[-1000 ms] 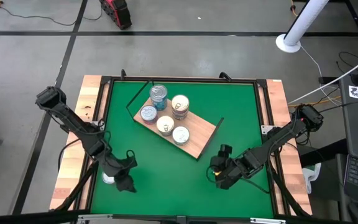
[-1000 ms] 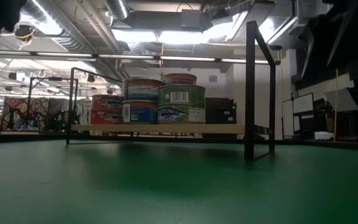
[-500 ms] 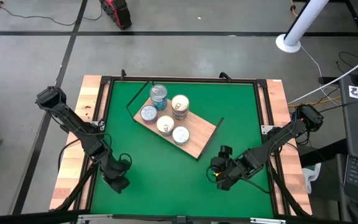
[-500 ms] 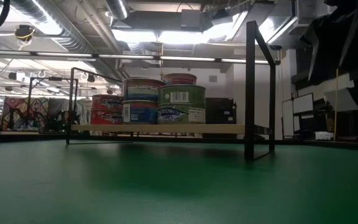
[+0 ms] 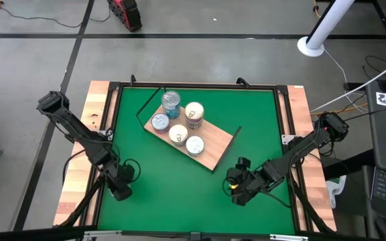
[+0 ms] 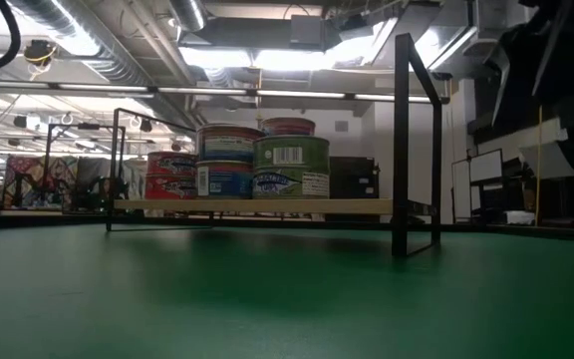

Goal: Stack canned seafood by type on shelf
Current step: Stack the blue and pink tuna can on top of the blue and pink tuna can on the shelf

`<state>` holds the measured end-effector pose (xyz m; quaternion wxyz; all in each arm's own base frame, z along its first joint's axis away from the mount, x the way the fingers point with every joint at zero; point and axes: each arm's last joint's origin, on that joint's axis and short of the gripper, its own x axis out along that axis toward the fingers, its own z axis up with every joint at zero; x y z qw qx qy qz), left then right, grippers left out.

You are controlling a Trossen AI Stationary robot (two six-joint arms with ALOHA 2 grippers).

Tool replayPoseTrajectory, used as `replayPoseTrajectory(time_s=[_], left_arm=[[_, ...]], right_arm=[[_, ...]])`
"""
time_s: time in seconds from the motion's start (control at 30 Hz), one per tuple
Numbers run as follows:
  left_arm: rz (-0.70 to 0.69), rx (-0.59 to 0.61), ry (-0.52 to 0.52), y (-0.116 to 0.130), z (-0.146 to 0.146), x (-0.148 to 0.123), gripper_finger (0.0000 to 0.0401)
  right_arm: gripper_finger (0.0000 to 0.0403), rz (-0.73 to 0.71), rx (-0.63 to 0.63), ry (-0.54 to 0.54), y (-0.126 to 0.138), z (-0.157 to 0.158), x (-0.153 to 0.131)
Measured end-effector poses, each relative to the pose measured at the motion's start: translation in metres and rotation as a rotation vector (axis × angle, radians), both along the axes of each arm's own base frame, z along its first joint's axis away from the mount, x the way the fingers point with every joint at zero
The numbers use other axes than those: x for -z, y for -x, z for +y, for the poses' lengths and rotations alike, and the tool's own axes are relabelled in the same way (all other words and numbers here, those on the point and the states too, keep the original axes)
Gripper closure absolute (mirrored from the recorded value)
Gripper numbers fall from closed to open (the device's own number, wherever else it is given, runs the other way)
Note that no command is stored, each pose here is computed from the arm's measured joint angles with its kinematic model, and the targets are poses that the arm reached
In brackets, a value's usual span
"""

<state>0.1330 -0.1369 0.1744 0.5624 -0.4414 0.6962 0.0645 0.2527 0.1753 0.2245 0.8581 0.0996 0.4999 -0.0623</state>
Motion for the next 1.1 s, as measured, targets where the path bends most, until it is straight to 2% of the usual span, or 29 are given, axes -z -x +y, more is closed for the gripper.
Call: replayPoseTrajectory(time_s=[0.27, 0.57, 0.7, 0.93, 1.1], left_arm=[[-0.018, 0.014, -0.011, 0.002, 0.001, -0.001, 0.0395], [0.010, 0.001, -0.048, 0.011, -0.005, 0.000, 0.0400], [-0.067, 0.007, -0.106, 0.014, -0.009, -0.001, 0.0400], [-0.310, 0.048, -0.252, 0.012, -0.017, -0.016, 0.0400], [-0.336, 0.110, -0.338, 0.017, -0.019, -0.026, 0.0400]], right_arm=[[0.0123, -0.058, 0.001, -0.043, -0.005, 0.004, -0.003], [0.0123, -0.162, 0.013, -0.098, -0.016, 0.011, -0.003], [0.0123, -0.262, 0.056, -0.151, -0.031, 0.021, 0.003], [0.0123, -0.489, 0.094, -0.255, -0.063, 0.042, 0.023], [0.0123, -0.613, 0.125, -0.282, -0.079, 0.052, 0.037]])
